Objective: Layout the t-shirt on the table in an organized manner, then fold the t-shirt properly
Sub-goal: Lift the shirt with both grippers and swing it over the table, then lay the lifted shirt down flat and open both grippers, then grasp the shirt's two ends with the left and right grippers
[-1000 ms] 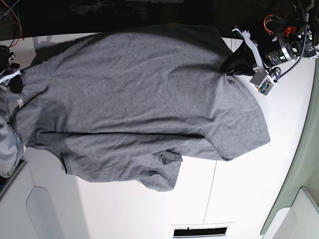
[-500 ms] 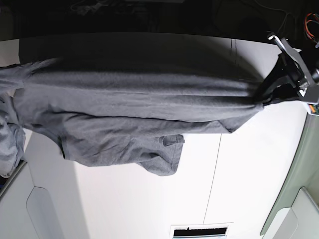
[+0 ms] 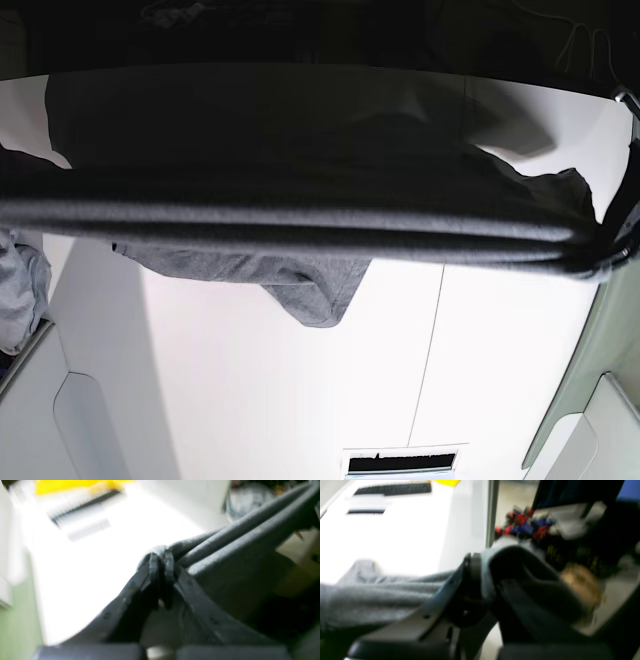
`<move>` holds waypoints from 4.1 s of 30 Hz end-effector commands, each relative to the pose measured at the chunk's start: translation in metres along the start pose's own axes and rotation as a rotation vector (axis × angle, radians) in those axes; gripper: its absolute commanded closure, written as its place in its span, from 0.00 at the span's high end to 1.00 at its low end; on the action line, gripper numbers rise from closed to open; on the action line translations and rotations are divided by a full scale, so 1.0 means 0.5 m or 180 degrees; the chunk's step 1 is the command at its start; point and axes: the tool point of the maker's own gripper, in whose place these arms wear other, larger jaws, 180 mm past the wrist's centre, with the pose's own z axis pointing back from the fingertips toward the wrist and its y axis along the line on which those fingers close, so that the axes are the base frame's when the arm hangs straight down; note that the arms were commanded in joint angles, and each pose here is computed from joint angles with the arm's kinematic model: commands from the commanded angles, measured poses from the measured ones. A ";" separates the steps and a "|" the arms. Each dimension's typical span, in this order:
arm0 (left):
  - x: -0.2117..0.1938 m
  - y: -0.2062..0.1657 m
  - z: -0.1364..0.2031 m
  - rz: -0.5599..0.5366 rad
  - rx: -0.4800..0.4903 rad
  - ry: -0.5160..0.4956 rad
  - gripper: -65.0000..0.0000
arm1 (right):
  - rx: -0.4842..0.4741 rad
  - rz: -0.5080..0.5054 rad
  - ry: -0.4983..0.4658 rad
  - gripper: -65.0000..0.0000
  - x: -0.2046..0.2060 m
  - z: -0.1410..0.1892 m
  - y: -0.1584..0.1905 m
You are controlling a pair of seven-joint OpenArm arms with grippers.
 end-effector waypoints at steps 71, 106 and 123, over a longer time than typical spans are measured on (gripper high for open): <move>-0.578 0.197 -0.190 0.1843 0.0348 0.1797 0.54 | 0.0790 -0.1054 0.1937 0.57 -0.540 -0.211 0.291; -0.629 0.238 -0.113 0.2003 0.1172 0.1883 0.53 | 0.0680 -0.1445 0.1867 0.57 -0.547 -0.317 0.390; -0.553 0.163 -0.197 0.2106 0.0476 0.1298 0.00 | 0.1324 -0.1255 0.1697 0.00 -0.464 -0.310 0.433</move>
